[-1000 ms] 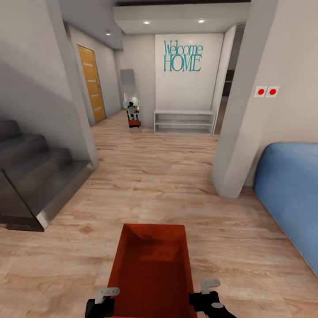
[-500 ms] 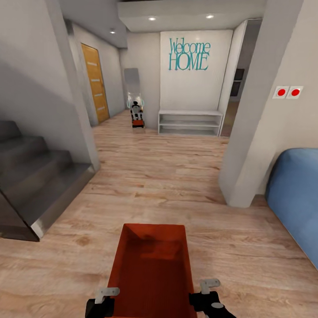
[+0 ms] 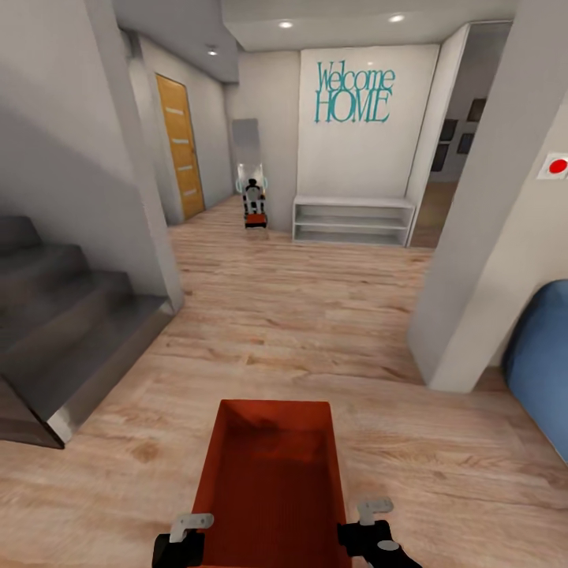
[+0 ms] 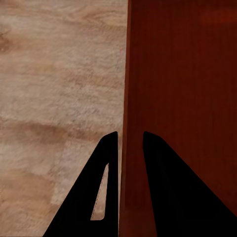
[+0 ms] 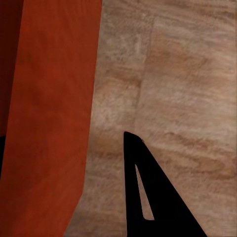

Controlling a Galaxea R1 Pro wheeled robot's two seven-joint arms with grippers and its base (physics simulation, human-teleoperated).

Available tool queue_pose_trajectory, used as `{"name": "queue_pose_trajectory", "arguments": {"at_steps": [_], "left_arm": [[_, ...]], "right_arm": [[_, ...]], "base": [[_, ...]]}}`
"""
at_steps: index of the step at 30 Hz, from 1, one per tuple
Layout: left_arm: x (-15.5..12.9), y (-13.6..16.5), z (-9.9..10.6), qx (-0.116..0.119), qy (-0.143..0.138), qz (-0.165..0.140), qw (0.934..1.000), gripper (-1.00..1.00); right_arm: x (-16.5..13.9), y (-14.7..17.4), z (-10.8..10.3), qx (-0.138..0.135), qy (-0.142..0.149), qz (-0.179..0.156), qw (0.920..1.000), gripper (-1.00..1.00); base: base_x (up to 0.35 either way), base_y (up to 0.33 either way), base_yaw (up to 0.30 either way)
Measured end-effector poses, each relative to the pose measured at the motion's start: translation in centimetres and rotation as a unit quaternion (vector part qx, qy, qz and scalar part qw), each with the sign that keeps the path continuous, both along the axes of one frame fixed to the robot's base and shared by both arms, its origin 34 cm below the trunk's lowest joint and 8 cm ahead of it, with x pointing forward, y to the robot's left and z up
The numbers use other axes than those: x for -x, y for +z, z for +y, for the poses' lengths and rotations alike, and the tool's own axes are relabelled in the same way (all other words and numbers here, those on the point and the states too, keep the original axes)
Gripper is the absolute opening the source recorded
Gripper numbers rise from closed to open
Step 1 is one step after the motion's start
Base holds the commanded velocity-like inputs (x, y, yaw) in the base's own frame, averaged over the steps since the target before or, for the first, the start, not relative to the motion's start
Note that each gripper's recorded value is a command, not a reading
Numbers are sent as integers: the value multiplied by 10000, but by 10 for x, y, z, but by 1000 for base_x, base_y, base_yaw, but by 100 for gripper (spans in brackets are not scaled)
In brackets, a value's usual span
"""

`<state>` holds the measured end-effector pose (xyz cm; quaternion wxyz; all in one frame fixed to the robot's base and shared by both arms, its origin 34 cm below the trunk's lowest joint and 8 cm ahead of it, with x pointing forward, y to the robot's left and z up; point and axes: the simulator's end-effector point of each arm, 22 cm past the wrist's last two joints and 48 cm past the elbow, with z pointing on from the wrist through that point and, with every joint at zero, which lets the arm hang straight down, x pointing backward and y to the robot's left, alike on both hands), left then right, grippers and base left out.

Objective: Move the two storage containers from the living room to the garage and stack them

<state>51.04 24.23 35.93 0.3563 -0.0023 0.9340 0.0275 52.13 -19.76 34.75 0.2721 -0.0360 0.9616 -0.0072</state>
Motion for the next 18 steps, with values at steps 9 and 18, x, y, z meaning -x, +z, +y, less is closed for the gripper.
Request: {"name": "queue_pose_trajectory", "arguments": {"at_steps": [9, 18], "left_arm": [[0, -1, 0, 0, -1, 6, 10000, -100], [0, -1, 0, 0, 0, 7, 10000, -100]], "right_arm": [[0, -1, 0, 0, 1, 7, 10000, -100], [0, -1, 0, 1, 1, 7, 10000, -100]], "base": [[344, 0, 16], [344, 0, 1]]}}
